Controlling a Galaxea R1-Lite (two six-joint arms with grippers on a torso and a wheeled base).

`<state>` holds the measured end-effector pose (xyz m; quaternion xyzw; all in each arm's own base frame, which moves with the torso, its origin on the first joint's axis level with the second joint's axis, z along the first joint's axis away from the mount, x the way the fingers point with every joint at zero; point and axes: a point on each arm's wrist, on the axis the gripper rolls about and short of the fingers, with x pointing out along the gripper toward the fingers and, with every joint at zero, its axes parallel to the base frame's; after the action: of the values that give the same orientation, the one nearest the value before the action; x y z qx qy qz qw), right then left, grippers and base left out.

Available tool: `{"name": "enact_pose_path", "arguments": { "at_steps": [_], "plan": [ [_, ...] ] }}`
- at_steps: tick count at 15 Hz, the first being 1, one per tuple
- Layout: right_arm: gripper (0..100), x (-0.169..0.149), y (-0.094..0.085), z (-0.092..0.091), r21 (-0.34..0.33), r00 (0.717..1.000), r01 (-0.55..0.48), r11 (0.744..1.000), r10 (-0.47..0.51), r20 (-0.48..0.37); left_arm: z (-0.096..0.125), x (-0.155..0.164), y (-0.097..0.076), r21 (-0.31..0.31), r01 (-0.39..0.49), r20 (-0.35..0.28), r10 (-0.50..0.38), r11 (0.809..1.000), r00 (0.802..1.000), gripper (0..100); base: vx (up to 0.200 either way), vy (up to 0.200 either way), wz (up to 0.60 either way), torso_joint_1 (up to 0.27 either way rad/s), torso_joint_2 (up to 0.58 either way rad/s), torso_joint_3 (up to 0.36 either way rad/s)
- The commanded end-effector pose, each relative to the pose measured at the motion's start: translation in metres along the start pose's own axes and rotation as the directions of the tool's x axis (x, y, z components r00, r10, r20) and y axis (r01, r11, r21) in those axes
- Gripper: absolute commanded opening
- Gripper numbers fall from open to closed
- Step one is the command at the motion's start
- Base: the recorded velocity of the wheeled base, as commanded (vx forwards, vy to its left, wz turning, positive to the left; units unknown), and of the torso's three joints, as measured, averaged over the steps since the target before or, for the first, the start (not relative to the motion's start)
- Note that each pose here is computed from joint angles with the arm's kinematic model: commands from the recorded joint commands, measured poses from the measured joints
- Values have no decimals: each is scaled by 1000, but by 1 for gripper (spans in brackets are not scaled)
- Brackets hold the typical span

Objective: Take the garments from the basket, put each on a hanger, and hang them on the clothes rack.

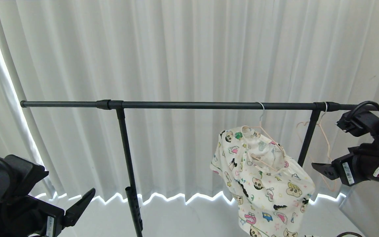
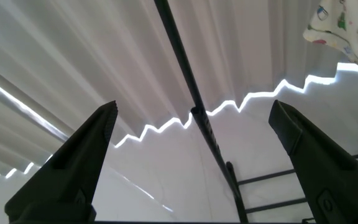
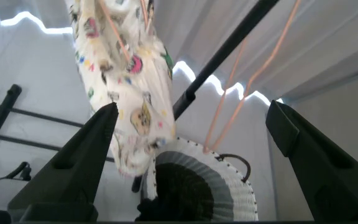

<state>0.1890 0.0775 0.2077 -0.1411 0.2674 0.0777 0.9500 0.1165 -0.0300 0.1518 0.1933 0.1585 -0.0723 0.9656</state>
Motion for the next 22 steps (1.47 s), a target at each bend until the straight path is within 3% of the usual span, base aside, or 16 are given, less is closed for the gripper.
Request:
{"name": "enact_pose_path", "arguments": {
  "at_steps": [1,5,13,18,20,22],
  "plan": [
    [100,2,1,0,-4,1000,-1,1000,1,-9,0,0,0,0,0,-1,0,1000,1000,100,-200,0,0,2,-2,2],
    [100,-1,0,0,1,1000,0,1000,0,3,0,-1,0,-2,-1,2,1,1000,1000,100,-200,0,0,5,4,1],
    [100,-12,-3,-2,10,1000,5,1000,-5,30,0,-2,2,-14,-16,7,16,1000,1000,100,0,0,0,0,0,0],
    [100,-29,-5,-40,-37,999,10,999,-8,52,-12,-9,11,-45,-104,-21,103,994,994,100,0,0,0,0,0,0],
    [100,-27,-4,-44,-34,993,29,999,-25,112,-12,-10,11,-48,-109,-19,108,993,994,100,0,0,0,0,0,0],
    [100,-25,-5,-45,-28,992,69,997,-65,112,-12,-10,11,-47,-110,-20,110,993,994,100,0,0,0,-38,91,52]
  ]
}}
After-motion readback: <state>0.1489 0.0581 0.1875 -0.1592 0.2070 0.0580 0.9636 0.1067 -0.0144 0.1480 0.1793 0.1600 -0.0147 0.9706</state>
